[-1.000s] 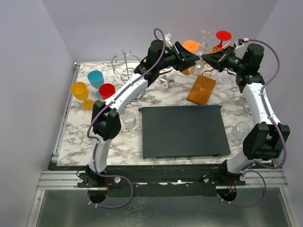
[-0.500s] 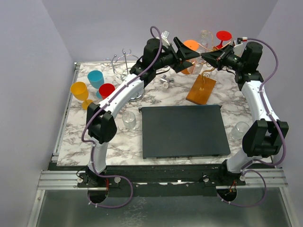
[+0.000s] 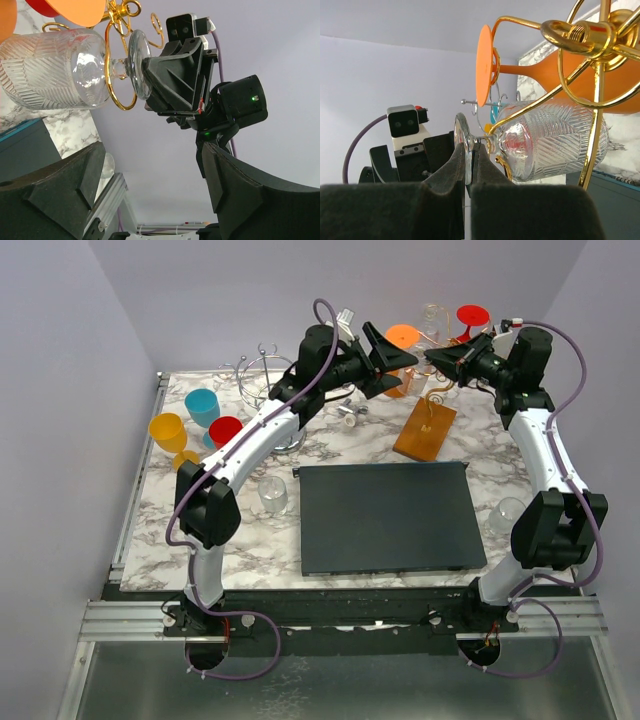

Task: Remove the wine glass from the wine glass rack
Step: Pick up the wine glass from the wine rack.

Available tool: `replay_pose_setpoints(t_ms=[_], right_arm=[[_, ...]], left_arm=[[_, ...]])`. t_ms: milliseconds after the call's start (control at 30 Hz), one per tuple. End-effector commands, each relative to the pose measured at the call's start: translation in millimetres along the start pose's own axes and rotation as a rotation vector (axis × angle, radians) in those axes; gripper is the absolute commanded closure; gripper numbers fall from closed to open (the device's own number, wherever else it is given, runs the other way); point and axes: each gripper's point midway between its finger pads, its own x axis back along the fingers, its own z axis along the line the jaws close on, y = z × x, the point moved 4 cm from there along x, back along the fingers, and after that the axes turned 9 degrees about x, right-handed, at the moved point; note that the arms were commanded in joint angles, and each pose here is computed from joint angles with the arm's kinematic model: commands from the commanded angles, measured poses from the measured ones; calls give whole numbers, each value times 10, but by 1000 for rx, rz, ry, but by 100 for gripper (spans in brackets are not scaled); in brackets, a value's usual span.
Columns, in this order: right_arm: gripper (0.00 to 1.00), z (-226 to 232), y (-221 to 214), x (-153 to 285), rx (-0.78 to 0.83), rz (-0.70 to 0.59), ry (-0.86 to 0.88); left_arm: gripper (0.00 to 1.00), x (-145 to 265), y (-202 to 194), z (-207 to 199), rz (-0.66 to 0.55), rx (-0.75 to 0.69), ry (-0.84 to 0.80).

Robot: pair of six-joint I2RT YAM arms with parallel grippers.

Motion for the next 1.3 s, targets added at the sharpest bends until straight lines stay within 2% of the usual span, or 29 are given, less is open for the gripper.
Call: replay_pose_setpoints(t_ms=[0, 600, 1267], right_arm=[[100, 199, 158, 6, 48, -88, 27], [99, 87, 198, 125, -54, -224, -98], [99, 155, 181, 369, -41, -342, -166]], left_arm=[[15, 156, 32, -222, -26, -34, -44], [15, 230, 59, -215, -40, -23, -54], [15, 300, 68, -175, -41, -19, -54]])
